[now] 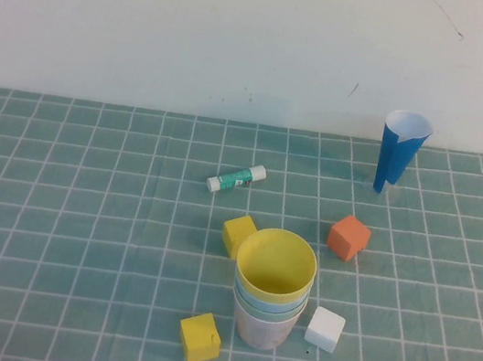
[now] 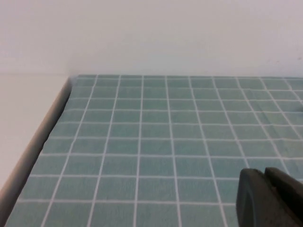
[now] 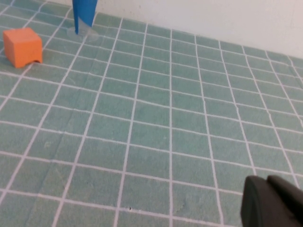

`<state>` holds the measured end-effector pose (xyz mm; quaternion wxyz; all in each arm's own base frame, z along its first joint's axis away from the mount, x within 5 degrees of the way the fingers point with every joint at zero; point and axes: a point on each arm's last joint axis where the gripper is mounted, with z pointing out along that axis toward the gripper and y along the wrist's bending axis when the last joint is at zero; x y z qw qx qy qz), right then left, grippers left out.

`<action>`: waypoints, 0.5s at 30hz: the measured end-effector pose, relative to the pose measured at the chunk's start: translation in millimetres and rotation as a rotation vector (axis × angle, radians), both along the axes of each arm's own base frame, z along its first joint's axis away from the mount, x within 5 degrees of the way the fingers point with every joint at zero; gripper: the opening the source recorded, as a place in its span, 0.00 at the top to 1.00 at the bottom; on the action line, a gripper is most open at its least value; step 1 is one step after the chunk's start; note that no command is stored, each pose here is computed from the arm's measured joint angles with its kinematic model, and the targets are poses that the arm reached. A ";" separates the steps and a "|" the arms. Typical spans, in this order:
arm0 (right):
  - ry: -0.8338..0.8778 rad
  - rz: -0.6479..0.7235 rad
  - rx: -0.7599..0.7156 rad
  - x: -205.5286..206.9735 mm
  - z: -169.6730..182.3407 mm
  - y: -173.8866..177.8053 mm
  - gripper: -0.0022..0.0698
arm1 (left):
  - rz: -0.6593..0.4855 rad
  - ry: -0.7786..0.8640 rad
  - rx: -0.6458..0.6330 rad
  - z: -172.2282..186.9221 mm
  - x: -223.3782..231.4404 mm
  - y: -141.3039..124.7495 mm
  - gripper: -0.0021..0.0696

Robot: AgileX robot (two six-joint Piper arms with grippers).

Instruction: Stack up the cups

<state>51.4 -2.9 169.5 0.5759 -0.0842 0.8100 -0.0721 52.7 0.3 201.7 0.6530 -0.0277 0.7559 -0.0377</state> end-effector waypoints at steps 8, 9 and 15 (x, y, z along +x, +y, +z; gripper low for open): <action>0.000 0.000 0.000 0.0 0.0 0.0 0.97 | 0.052 0.061 -0.058 -20.6 1.8 1.3 0.97; 0.002 0.000 0.000 -0.1 -0.2 0.0 0.97 | 0.050 0.059 -0.065 -20.4 1.8 1.1 0.97; 0.002 0.000 0.000 -0.1 -0.2 0.0 0.97 | 0.044 0.112 -0.028 -24.7 0.5 0.8 0.97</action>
